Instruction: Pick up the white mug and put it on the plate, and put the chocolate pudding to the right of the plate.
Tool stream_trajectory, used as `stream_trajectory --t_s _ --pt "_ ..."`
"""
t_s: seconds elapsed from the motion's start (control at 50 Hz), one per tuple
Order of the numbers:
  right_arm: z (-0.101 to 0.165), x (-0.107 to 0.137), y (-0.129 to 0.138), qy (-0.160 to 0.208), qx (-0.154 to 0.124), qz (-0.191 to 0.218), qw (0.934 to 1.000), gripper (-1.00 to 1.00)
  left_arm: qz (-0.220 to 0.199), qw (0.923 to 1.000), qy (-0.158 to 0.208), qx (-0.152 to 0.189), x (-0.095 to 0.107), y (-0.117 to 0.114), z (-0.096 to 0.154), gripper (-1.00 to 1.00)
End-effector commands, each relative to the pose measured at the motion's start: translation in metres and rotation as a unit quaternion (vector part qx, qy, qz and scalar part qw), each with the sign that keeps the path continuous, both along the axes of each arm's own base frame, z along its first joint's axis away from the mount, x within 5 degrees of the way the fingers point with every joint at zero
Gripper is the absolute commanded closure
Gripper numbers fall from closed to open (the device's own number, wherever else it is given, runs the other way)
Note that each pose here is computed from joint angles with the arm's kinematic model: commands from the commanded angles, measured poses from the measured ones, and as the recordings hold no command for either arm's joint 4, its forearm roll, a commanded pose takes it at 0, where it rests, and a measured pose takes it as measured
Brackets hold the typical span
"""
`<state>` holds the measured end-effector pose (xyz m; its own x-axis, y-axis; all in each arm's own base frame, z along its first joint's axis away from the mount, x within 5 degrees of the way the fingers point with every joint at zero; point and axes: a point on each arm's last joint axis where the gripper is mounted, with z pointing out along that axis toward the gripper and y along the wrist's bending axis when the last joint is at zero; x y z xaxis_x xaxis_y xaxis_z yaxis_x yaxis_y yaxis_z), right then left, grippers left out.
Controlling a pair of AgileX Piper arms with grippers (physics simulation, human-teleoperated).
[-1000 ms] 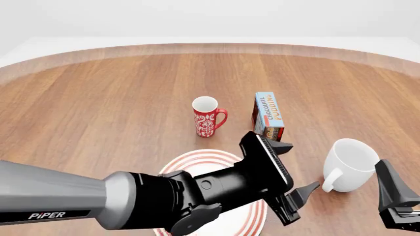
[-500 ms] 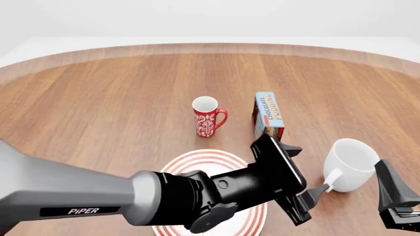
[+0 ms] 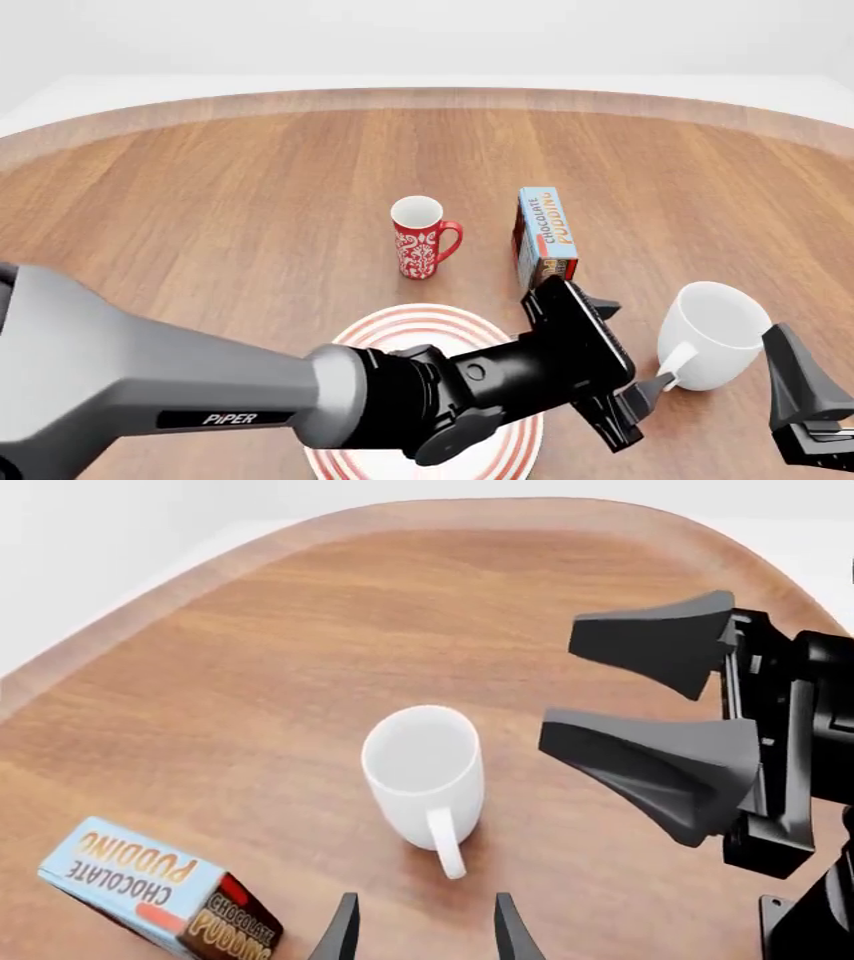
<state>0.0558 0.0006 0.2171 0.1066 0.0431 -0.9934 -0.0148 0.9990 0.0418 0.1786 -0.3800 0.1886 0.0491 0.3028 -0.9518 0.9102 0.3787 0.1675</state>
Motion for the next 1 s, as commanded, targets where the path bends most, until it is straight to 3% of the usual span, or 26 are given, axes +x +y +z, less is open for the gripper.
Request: stream_trajectory --t_s 0.02,0.62,1.0 --pt "0.000 0.000 0.000 -0.001 0.002 0.000 1.0000 -1.00 0.001 1.0000 0.004 -0.002 0.003 -0.007 -0.003 -1.00" --pt "0.000 0.000 0.000 -0.002 0.005 -0.001 1.0000 -1.00 0.014 0.9997 0.022 -0.001 0.020 -0.024 -0.016 -1.00" --pt "0.001 0.000 0.000 -0.002 0.007 -0.001 1.0000 -1.00 0.001 0.9995 0.030 -0.003 0.010 -0.036 -0.017 -1.00"
